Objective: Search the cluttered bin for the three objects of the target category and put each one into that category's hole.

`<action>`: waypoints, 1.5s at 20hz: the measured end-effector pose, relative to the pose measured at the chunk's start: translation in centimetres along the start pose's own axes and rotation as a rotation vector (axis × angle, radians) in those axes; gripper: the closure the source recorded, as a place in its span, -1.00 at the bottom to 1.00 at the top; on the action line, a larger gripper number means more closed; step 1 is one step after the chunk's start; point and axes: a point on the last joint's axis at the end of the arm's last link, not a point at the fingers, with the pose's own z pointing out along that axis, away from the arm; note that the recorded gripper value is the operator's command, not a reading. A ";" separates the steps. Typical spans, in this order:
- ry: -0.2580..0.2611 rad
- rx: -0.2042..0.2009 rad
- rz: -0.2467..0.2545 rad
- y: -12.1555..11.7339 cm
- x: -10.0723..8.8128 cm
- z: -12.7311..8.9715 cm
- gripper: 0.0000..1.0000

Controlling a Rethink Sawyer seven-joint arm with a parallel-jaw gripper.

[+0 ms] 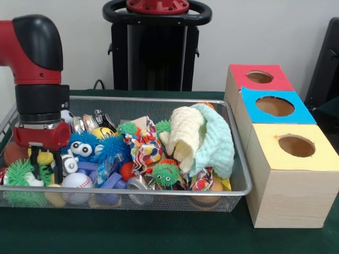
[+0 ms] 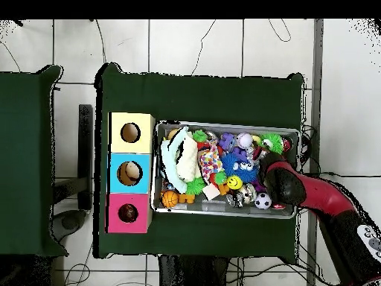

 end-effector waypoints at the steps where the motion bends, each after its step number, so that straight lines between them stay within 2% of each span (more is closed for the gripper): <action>1: -0.001 -0.003 0.004 0.0 0.0 0.0 -1.00; 5: -0.003 -0.013 0.018 -0.2 0.0 0.1 -1.00; 21: -0.003 -0.014 0.013 0.1 0.0 0.3 -1.00; 22: -0.003 -0.015 0.014 0.1 0.0 0.3 1.00; 30: -0.002 -0.016 0.015 0.2 0.1 0.4 1.00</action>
